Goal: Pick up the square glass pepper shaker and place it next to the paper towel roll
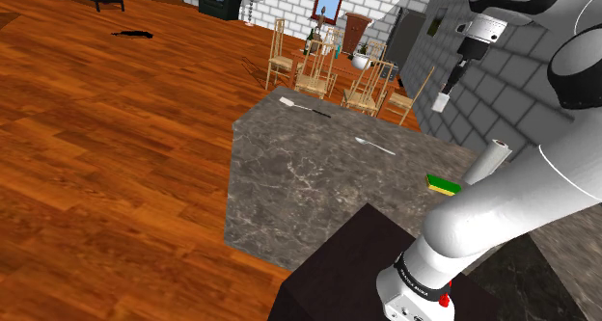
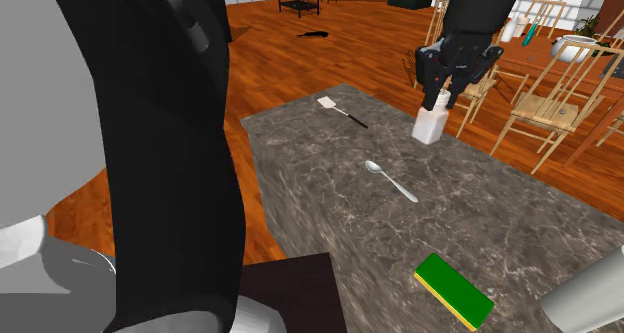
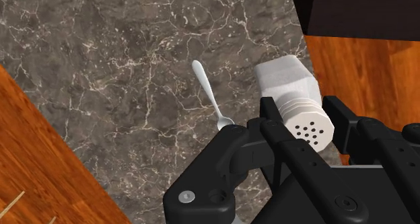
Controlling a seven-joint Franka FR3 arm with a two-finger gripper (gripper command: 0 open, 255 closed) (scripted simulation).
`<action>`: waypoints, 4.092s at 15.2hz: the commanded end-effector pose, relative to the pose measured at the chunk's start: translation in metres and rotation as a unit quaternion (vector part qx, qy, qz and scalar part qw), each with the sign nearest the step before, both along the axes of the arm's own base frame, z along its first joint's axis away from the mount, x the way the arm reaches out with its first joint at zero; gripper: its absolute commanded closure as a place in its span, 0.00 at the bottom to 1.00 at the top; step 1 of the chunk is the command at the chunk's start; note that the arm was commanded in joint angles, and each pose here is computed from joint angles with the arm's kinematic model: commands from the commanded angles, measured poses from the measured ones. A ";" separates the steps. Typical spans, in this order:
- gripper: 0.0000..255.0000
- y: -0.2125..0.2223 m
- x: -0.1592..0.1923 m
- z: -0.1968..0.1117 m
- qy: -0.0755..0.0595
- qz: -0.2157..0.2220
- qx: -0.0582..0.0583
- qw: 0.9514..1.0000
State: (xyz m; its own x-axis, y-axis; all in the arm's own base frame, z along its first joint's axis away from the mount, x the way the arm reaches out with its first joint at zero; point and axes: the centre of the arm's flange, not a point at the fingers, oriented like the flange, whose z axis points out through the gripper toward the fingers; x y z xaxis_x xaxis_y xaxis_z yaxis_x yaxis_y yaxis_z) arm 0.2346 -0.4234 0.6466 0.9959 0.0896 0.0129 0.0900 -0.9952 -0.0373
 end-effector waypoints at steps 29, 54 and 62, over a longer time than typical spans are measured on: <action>1.00 -0.125 -0.345 -0.011 0.000 0.001 0.000 1.000; 1.00 -0.125 -0.345 -0.143 0.000 0.001 0.000 1.000; 1.00 -0.125 -0.345 -0.185 0.000 0.001 0.000 1.000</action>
